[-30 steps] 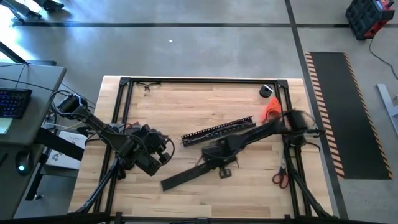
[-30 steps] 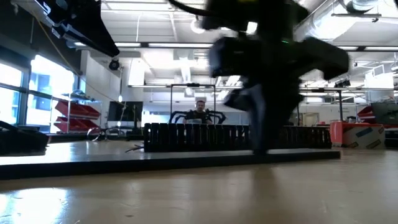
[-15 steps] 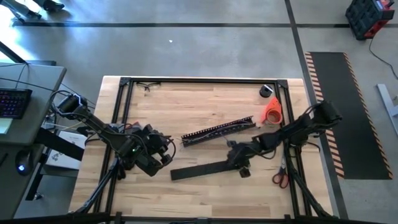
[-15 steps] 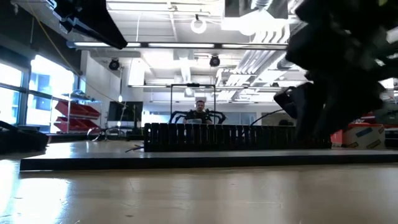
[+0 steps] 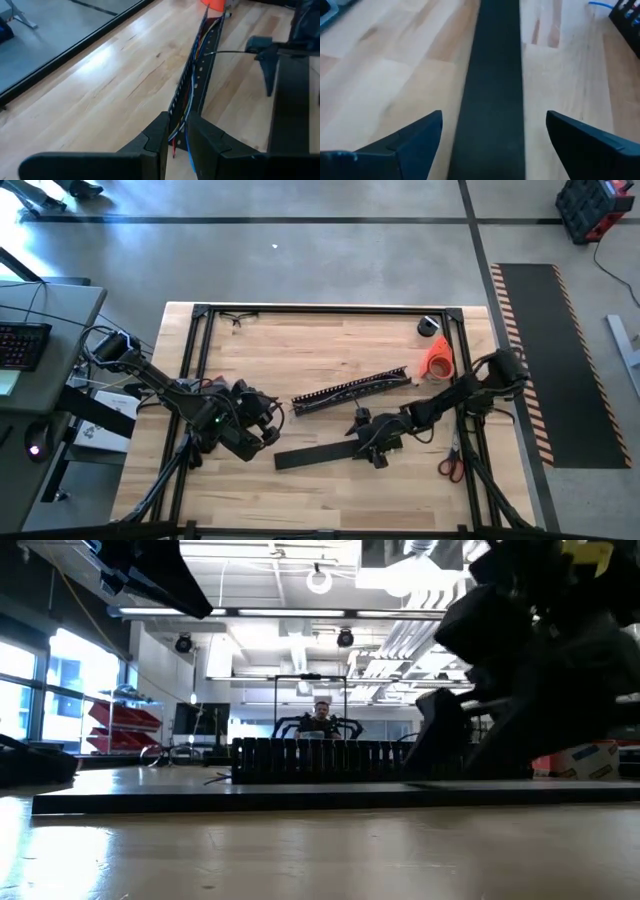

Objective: Ziptie cables
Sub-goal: Close the black cable duct

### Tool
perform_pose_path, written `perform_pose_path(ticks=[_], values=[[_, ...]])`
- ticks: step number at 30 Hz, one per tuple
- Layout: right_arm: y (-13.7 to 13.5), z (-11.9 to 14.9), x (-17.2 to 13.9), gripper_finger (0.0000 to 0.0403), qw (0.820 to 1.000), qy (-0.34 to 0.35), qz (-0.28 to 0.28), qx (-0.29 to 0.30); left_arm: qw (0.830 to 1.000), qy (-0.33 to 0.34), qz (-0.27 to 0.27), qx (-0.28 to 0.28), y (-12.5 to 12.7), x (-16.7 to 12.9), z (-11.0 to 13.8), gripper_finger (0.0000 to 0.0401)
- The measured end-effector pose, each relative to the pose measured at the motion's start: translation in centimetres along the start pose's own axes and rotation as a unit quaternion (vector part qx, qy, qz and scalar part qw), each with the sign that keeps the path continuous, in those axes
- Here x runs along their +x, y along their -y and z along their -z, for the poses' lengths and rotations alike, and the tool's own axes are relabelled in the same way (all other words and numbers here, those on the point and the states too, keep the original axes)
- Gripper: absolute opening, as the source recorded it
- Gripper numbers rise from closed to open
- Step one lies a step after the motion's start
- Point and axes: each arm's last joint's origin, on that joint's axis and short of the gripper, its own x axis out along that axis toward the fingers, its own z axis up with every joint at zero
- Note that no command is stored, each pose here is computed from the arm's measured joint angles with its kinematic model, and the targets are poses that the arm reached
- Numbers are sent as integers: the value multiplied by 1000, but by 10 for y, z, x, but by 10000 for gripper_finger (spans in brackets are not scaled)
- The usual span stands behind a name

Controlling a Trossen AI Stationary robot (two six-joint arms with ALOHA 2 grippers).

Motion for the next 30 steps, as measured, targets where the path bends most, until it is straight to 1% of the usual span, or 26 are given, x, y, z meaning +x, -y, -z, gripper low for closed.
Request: perform_pose_path(ticks=[4, 8, 10, 15, 18, 22, 23, 30], values=[[2, 5, 13, 330, 999, -15, 29, -9, 1000, 7, 7, -7, 3, 1, -1, 50], [1, 5, 22, 320, 1000, 1, 29, -10, 1000, 13, 14, 5, 12, 5, 1, 50], [1, 6, 25, 319, 999, 7, 38, -7, 1000, 17, 17, 11, 17, 9, 3, 50], [2, 15, 32, 314, 999, -3, 52, 0, 999, 22, 20, 22, 30, 18, 9, 50], [3, 19, 35, 287, 998, -8, 55, 1, 999, 29, 15, 12, 36, 23, 13, 50], [4, 22, 38, 213, 998, -16, 58, 0, 999, 36, 3, -9, 39, 29, 16, 50], [4, 23, 38, 205, 998, -16, 59, -2, 999, 35, 1, -11, 38, 30, 16, 50], [8, 21, 36, 205, 998, -18, 63, -3, 999, 35, 1, -27, 38, 32, 14, 50]])
